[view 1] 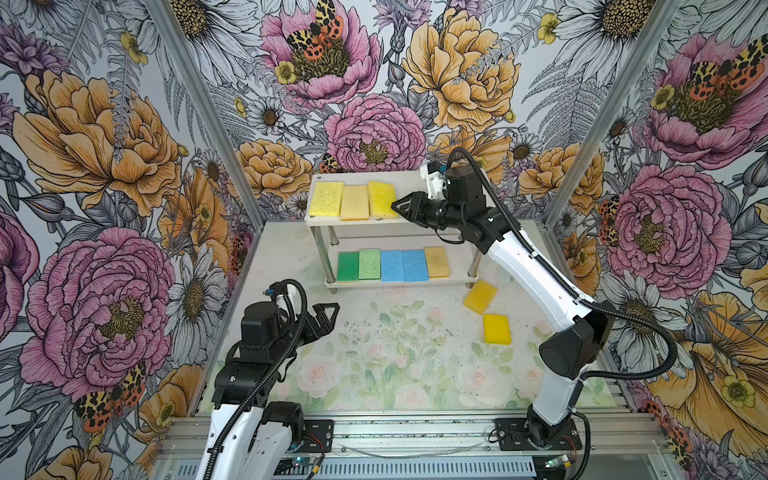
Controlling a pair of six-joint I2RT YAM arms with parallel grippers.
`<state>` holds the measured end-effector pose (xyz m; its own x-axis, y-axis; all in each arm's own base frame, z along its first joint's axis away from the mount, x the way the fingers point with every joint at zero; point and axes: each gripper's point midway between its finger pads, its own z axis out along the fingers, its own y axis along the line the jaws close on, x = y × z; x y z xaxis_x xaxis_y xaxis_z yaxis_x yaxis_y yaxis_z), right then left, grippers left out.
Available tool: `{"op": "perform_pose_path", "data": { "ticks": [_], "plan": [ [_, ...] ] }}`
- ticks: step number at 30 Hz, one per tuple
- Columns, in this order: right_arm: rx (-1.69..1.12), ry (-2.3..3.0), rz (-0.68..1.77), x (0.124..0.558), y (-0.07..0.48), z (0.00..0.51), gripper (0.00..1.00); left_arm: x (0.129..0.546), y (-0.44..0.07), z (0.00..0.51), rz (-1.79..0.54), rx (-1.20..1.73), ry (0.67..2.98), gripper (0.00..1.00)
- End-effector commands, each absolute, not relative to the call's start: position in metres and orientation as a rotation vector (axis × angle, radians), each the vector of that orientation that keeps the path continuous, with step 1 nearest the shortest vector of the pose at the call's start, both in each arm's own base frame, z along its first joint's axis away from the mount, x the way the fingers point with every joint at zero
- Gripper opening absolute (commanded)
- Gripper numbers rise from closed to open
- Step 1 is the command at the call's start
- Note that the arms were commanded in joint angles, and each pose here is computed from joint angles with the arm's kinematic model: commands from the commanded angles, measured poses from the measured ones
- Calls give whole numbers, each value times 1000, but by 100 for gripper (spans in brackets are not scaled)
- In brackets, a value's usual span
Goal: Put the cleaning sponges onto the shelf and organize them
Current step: 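Lower the yellow foam sponge beside the beige sponge on the upper tier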
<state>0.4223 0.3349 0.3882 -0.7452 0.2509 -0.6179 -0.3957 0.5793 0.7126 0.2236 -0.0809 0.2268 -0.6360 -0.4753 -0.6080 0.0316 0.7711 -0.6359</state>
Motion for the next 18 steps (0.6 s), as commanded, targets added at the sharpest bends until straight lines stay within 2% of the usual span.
{"op": "perform_pose_path", "data": {
  "ticks": [1,9,14,18],
  "plan": [
    [-110,2110,1173,430,338,384,34,225,-77,233,-757,-313,2120,99],
    [-115,2119,1182,432,344,380,27,226,-76,232,-753,-318,2123,99],
    [-112,2108,1174,431,343,384,17,226,-76,232,-755,-317,2123,99],
    [-105,2091,1162,428,340,391,5,226,-76,233,-755,-317,2122,99]
  ]
}}
